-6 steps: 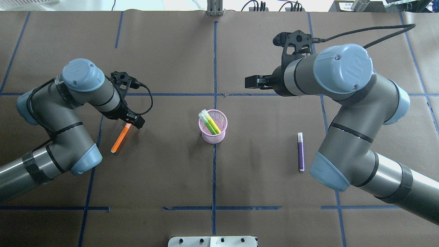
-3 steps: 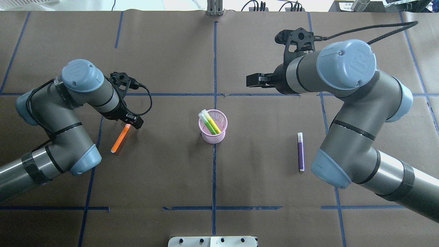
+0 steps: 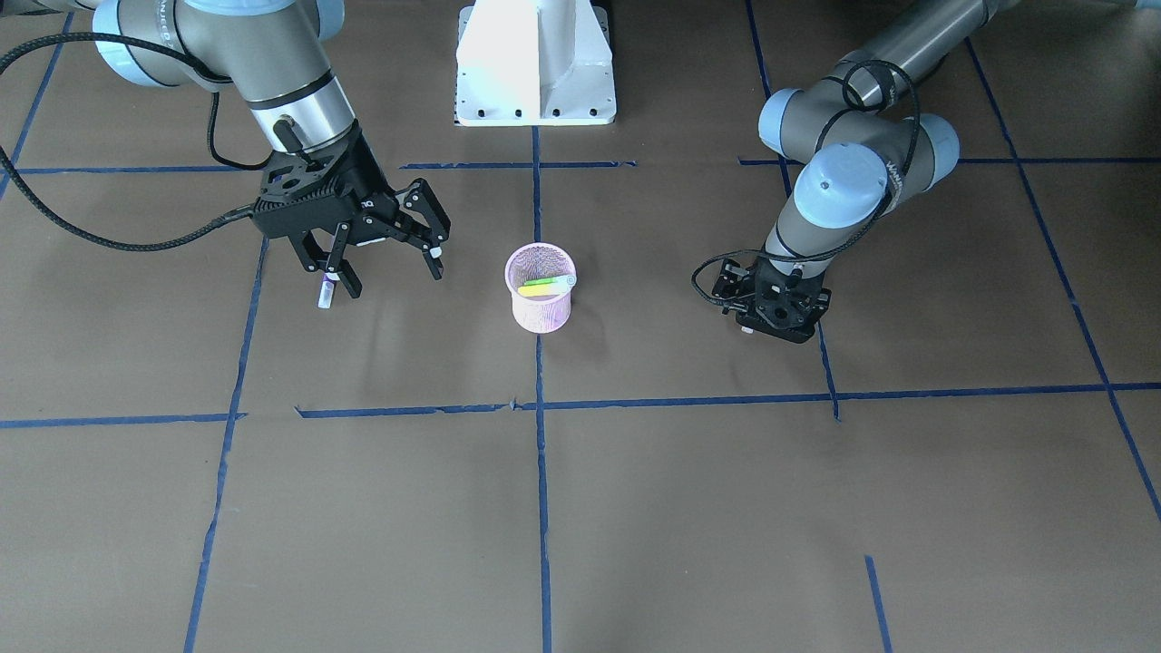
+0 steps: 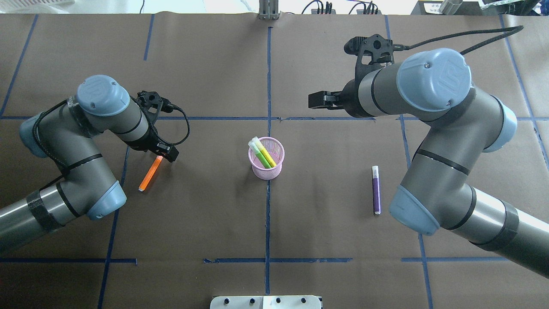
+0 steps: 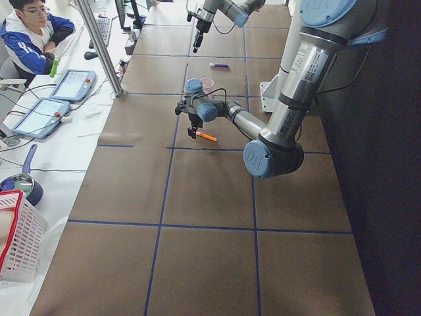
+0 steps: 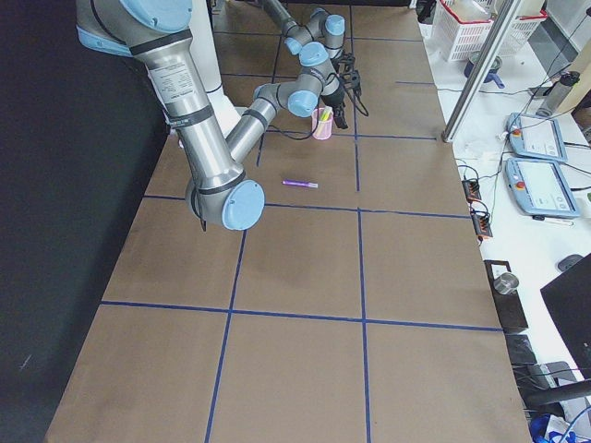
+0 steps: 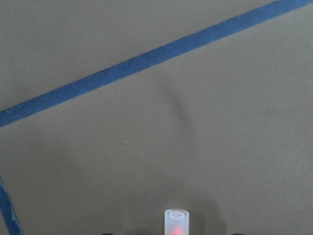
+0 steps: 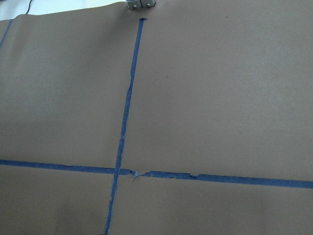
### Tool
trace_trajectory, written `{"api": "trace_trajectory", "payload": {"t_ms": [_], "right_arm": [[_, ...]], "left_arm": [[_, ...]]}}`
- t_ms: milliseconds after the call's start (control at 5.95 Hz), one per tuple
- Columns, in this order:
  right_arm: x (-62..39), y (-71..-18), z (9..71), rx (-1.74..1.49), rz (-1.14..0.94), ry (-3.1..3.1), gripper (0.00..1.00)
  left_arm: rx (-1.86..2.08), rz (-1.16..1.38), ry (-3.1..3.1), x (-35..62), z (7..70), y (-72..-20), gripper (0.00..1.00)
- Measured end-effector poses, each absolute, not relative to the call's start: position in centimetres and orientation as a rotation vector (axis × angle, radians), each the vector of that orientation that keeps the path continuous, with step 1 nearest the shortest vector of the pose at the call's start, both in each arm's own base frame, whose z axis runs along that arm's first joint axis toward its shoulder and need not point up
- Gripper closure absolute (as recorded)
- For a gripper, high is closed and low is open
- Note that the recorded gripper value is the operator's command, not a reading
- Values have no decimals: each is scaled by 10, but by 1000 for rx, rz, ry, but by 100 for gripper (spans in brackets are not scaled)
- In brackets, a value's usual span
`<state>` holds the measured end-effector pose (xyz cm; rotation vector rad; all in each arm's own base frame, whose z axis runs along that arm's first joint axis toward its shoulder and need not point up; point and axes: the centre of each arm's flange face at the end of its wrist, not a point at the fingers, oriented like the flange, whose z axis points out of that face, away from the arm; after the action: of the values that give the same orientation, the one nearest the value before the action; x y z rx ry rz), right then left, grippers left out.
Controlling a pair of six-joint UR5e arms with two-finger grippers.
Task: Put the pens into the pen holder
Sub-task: 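Withdraw the right gripper while the left gripper closes on the orange marker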
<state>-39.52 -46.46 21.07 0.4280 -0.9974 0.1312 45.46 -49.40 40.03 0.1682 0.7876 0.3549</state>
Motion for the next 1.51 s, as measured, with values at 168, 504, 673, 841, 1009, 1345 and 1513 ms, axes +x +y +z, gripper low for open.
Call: {"api": "trace_trajectory", "payload": {"t_ms": [168,504,673,841,1009,1345,1513], "right_arm": [[-395,-465,211,428,132,-997,0],[-395,-465,210,429,132,-998,0],[-394,-465,210,429,132,-999,0],[-394,-465,210,430,132,-999,0],[-394,-465,211,429,132,-998,0],[-394,-465,212,429,132,-997,0],[-394,-465,212,429,132,-997,0]], "left_arm": [[165,359,787,457,401,-492,30],[175,362,798,458,400,-491,69],[180,363,801,458,398,-492,88],[181,361,801,457,399,-492,96],[182,360,804,457,398,-492,100],[191,352,813,454,392,-492,100],[197,351,818,451,388,-492,100]]}}
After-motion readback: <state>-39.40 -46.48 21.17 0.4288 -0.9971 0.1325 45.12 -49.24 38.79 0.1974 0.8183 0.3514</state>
